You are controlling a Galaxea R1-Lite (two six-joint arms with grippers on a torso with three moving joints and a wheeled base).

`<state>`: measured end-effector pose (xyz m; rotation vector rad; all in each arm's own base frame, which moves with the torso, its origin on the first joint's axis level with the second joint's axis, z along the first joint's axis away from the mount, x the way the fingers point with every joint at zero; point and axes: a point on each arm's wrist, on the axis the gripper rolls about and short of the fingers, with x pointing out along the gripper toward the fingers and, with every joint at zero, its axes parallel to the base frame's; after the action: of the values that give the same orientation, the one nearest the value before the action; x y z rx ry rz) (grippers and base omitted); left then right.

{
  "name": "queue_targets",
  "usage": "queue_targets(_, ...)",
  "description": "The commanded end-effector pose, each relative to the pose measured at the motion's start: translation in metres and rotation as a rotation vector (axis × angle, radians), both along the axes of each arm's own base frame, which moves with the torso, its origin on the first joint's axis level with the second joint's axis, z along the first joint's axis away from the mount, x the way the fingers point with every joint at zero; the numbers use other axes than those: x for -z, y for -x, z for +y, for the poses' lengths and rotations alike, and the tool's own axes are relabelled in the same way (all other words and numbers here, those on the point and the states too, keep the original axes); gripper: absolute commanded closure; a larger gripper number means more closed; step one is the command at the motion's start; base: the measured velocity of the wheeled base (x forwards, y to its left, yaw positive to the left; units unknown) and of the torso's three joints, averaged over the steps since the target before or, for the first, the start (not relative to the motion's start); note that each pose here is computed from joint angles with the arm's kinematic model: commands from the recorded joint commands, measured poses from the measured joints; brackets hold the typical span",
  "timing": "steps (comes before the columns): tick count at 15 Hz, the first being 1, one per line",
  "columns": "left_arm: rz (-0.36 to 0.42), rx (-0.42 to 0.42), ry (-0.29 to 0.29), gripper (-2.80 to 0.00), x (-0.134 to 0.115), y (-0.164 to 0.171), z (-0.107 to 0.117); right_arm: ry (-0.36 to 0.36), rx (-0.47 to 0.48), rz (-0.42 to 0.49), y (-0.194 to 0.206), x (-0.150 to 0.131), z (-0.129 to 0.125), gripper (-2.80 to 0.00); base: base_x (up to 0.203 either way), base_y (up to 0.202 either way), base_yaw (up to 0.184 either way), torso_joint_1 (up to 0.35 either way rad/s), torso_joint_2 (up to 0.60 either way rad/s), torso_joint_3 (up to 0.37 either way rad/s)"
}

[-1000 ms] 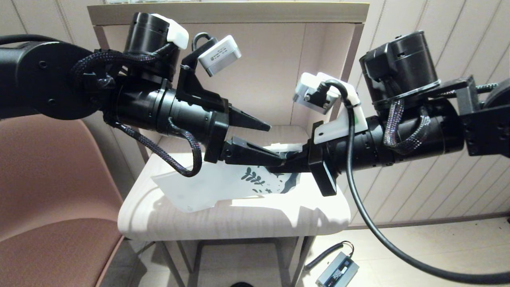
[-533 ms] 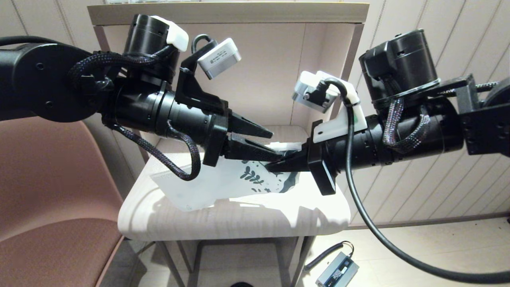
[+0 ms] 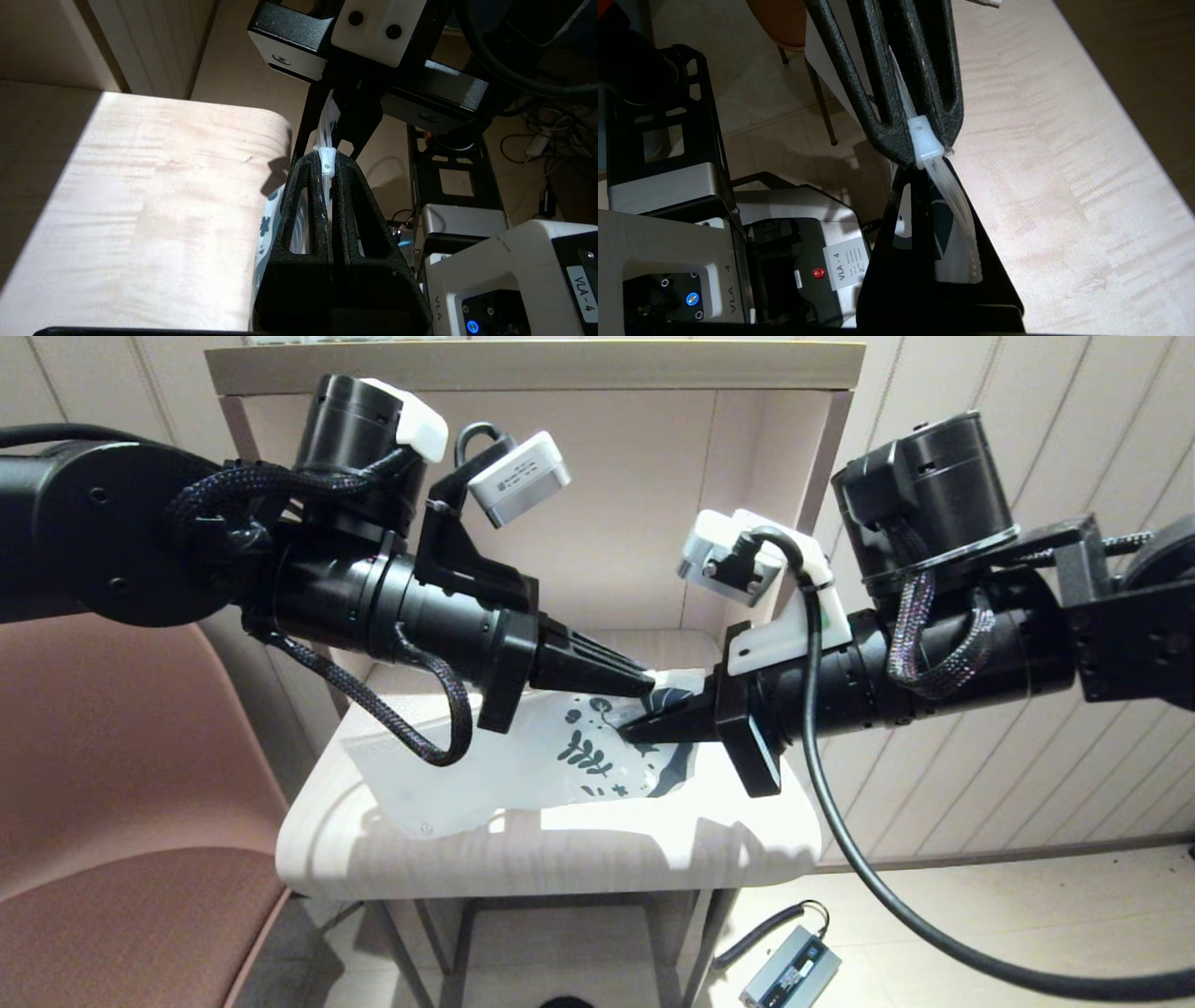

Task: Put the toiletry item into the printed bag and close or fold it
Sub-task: Open the storage bag

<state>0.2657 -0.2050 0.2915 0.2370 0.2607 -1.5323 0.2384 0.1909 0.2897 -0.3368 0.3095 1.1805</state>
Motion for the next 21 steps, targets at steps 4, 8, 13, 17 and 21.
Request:
queue_targets(4,0.016,0.012,-0.012,0.0,0.006,0.003,0.0,0.0,0.004,-0.001,0.001,0.0,-0.003,0.0,0.0,0.0,0.0,0.0,0.0,0.0)
queue_targets(8,0.036,0.009,-0.028,0.0,0.013,0.005,0.002,0.006,0.008,0.005,0.001,0.002,-0.005,0.0,0.0,0.0,0.0,0.0,0.0,0.0)
queue_targets(13,0.032,0.004,-0.046,0.0,0.021,0.004,0.009,0.008,0.009,0.006,0.004,0.003,-0.008,0.0,0.0,0.0,0.0,0.0,0.0,0.0)
queue_targets(17,0.043,-0.026,-0.052,0.0,0.024,0.002,0.02,0.005,0.009,0.003,0.004,0.001,-0.008,0.0,0.0,0.0,0.0,0.0,0.0,0.0)
queue_targets(21,0.057,-0.061,-0.058,0.0,0.03,0.0,0.032,-0.005,0.019,-0.01,0.008,-0.004,-0.014,0.0,0.0,0.0,0.0,0.0,0.0,0.0)
